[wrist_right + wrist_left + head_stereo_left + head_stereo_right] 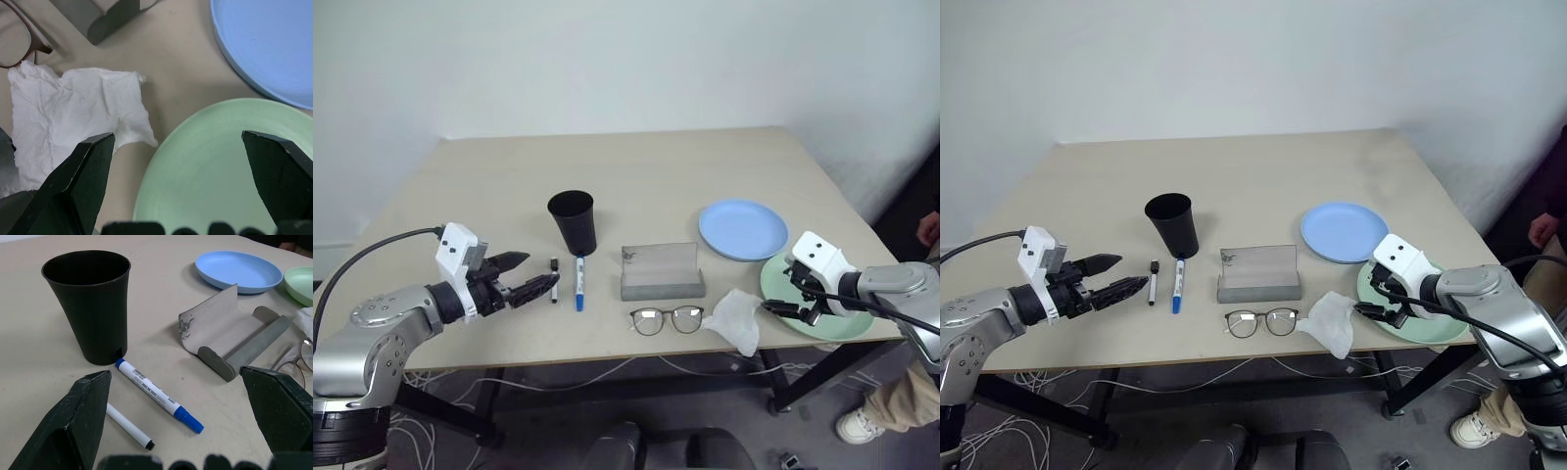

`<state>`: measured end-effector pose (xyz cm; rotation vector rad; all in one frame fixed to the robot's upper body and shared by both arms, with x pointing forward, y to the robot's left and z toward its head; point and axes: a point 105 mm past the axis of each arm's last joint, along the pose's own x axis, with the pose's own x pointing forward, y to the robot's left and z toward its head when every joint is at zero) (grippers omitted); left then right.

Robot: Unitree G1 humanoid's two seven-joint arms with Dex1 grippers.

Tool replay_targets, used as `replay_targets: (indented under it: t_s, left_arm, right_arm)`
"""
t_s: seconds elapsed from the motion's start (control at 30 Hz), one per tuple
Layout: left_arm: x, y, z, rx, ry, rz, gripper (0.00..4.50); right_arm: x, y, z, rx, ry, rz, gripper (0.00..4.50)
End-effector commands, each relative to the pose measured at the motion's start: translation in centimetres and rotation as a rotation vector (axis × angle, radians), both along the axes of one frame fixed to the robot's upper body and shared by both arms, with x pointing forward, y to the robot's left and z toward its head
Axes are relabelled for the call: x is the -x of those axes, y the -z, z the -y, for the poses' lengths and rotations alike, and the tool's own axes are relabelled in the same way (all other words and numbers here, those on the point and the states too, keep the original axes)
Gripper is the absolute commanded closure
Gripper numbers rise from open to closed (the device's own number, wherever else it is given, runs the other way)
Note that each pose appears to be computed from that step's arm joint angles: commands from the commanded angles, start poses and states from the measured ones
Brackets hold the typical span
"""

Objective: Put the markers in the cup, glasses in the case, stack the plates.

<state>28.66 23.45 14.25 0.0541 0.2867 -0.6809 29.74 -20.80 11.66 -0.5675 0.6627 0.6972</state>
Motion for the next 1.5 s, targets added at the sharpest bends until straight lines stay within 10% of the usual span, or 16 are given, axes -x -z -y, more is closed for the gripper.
replay_targets:
  t_s: [0.03, 0.47, 0.83, 1.5]
  left_arm:
    - [-0.2, -1.2, 0.0, -0.009, 0.005, 0.051, 0.04]
    - [-0.2, -1.4, -0.3, -0.012, -0.011, 0.057, 0.04]
    - [-0.1, -1.6, -0.5, -0.011, -0.023, 0.062, 0.00]
    - [0.3, -1.8, -0.7, -0.015, -0.036, 0.062, 0.00]
  right_arm:
    - [0.0, -0.7, 0.3, 0.049, 0.000, 0.040, 0.00]
    - [0.9, 1.4, -0.5, 0.090, -0.057, -0.024, 0.00]
    - [-0.1, 2.1, -0.2, 0.140, -0.053, -0.019, 3.42]
    - [-1.5, 2.1, 0.0, 0.174, -0.045, 0.002, 3.42]
